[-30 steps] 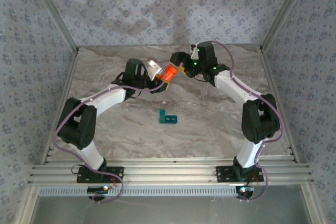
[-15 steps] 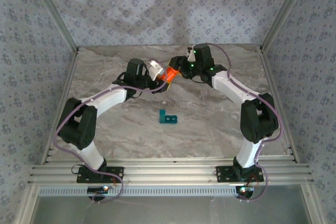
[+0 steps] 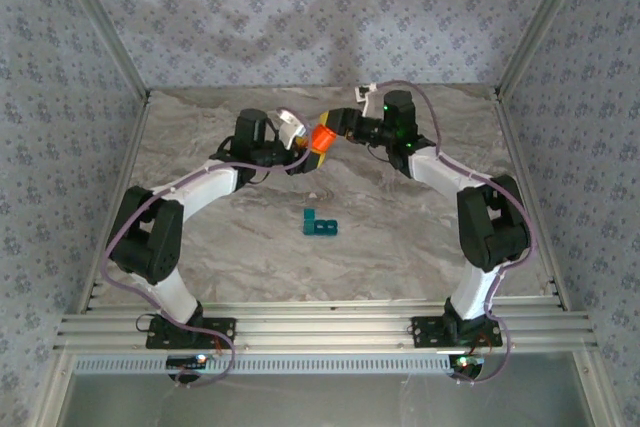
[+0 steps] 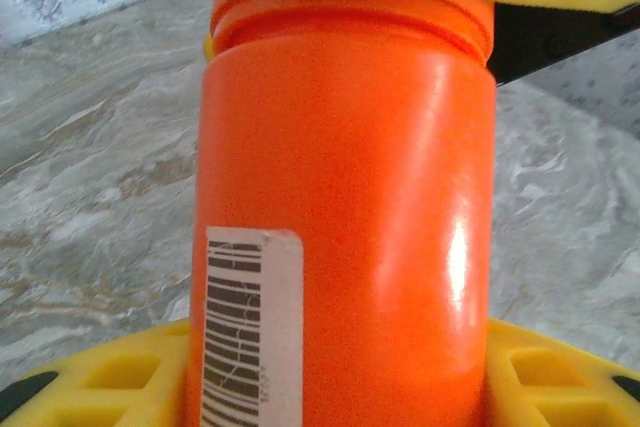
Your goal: Sort the pills into containers
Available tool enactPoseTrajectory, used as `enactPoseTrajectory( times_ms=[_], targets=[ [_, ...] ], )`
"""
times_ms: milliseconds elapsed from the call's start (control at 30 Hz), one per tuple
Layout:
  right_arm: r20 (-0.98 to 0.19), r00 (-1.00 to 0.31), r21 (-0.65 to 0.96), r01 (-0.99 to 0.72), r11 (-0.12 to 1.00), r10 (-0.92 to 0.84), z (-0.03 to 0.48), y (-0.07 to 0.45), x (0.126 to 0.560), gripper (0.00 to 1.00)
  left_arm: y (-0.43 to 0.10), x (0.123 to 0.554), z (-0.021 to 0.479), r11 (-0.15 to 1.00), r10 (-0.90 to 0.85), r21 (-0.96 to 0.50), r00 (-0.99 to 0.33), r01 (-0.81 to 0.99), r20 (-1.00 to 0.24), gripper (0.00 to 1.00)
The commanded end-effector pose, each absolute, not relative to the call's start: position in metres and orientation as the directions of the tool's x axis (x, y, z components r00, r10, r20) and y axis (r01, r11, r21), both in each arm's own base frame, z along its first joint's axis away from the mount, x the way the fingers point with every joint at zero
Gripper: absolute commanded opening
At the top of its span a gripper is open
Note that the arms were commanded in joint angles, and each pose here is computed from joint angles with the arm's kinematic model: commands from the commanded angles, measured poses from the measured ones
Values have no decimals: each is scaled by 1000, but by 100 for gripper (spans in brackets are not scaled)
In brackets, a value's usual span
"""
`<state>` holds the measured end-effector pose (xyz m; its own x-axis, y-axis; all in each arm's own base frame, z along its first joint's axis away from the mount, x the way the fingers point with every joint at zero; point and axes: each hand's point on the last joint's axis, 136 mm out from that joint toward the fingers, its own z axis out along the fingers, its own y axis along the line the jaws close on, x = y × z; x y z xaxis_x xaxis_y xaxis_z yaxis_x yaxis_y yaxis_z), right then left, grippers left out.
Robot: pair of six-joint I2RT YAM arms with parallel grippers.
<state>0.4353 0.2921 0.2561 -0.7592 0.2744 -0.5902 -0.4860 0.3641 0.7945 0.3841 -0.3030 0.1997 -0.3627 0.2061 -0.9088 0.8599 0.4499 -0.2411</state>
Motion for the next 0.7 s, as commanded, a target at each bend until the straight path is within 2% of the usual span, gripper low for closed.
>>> enactPoseTrajectory(
  times_ms=[0, 67, 167, 433, 667],
  targets=[
    [-718, -643, 696, -668, 264, 265, 298, 292, 432, 49, -310, 368, 241, 329, 120, -260, -313, 908, -942, 0],
    [-718, -647, 696, -671, 255, 257, 303, 293, 429, 68, -310, 369, 241, 334, 120, -261, -316, 905, -941, 0],
    [-694, -655, 719, -623, 307, 298, 307, 281, 433, 79, -305, 377, 234, 391, 140, -236, -311, 889, -940, 0],
    [-439, -773, 853, -198, 483, 458, 262, 240, 453, 83, -286, 398, 209, 574, 246, -84, -269, 814, -931, 0],
    [-394, -798, 846, -121, 519, 456, 248, 254, 449, 84, -290, 399, 201, 588, 302, -20, -242, 808, -922, 0]
  ],
)
